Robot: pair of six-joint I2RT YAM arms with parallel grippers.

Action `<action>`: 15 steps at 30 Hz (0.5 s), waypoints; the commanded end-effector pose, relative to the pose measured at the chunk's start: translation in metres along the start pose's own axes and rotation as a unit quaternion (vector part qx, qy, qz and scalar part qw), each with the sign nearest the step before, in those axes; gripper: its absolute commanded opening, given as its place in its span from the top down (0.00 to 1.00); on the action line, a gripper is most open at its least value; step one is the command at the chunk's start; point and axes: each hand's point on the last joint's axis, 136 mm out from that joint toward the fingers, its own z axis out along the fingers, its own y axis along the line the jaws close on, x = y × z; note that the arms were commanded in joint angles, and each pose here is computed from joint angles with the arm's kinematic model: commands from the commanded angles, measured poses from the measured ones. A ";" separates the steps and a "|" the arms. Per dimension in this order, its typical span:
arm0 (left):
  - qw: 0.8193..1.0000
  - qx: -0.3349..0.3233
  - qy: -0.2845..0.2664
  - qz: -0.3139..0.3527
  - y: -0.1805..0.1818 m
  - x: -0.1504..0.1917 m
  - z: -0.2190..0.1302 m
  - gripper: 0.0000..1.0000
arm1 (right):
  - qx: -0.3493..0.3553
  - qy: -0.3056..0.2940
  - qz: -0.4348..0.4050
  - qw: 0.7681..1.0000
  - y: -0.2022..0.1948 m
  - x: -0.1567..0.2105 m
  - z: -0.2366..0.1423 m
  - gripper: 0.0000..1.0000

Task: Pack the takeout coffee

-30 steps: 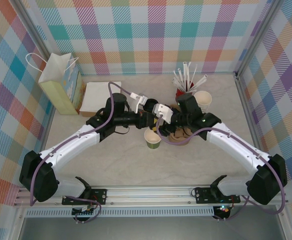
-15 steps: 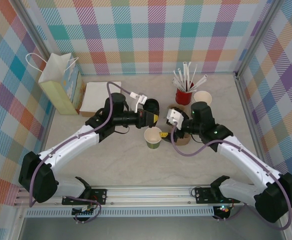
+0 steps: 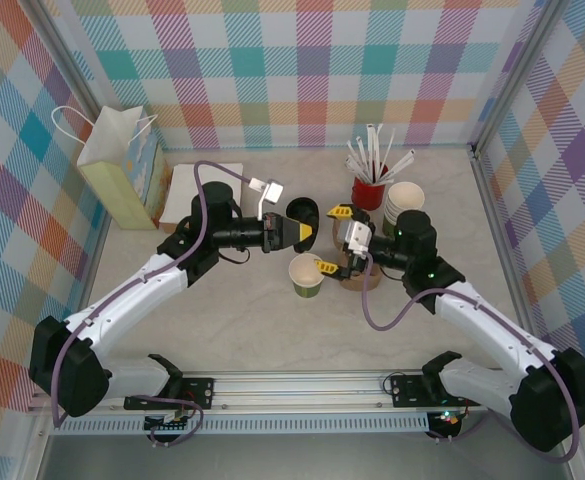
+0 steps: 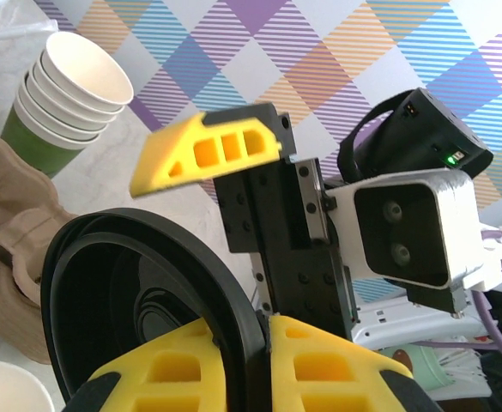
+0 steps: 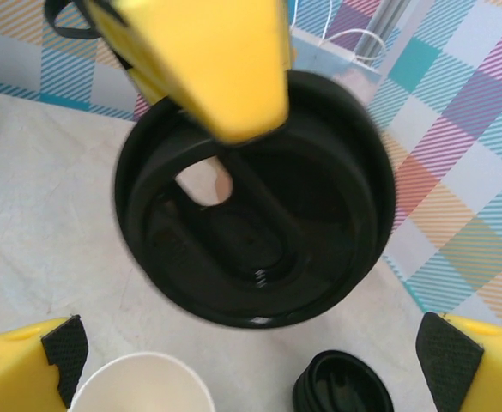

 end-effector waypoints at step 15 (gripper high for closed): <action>0.999 0.028 -0.017 0.008 -0.019 -0.013 -0.006 1.00 | -0.007 -0.057 -0.026 0.998 -0.004 -0.040 0.015 0.09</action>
